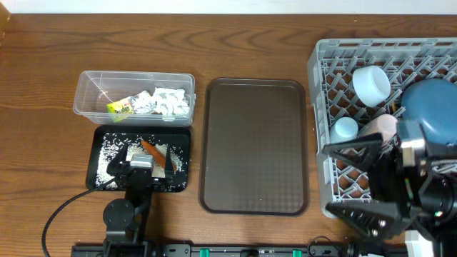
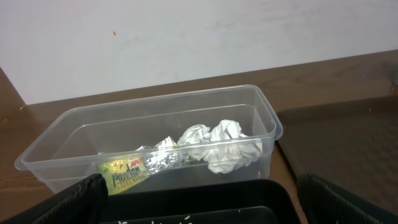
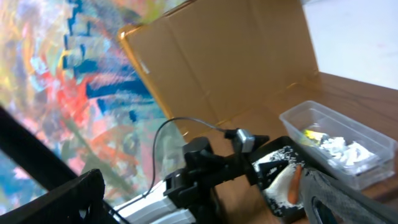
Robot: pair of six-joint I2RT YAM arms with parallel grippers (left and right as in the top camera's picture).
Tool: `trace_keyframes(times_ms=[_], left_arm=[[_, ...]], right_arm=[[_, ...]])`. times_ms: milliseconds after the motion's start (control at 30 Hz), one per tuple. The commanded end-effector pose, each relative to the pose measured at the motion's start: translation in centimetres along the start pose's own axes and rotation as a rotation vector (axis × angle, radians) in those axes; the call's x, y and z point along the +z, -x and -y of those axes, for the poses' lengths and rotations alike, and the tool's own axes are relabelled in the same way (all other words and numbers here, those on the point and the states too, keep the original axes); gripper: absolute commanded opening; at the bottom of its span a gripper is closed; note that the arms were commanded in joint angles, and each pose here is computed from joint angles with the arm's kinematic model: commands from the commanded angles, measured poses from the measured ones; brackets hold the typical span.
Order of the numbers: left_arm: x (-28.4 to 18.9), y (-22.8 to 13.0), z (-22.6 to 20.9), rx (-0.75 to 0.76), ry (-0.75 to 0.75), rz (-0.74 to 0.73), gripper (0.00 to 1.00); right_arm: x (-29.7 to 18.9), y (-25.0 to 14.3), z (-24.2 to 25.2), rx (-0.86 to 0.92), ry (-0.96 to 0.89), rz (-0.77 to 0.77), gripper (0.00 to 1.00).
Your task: Sort waste into correct bins and load items into the dishwasher rack
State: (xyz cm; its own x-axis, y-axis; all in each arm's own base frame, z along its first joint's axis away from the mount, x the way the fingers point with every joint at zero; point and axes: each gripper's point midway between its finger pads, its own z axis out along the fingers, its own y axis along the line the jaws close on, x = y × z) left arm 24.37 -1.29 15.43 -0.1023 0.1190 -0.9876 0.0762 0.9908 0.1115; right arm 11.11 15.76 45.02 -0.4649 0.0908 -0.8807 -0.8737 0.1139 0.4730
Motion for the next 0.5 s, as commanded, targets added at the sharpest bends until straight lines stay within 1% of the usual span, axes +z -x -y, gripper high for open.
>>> trace_keyframes(times_ms=[0,133,467], left_arm=[[0.2,-1.6,-0.1,-0.007,0.009,-0.038,1.0],[0.2,-1.6,-0.1,-0.007,0.009,-0.038,1.0],[0.2,-1.6,-0.1,-0.007,0.009,-0.038,1.0]], right_arm=[[0.2,-1.2,-0.8,-0.028,0.023,-0.026,0.99],[0.2,-2.2,0.1,0.015,0.024,-0.028,0.99],[0.1,-6.0,3.8,0.194,0.019,-0.029,0.99]])
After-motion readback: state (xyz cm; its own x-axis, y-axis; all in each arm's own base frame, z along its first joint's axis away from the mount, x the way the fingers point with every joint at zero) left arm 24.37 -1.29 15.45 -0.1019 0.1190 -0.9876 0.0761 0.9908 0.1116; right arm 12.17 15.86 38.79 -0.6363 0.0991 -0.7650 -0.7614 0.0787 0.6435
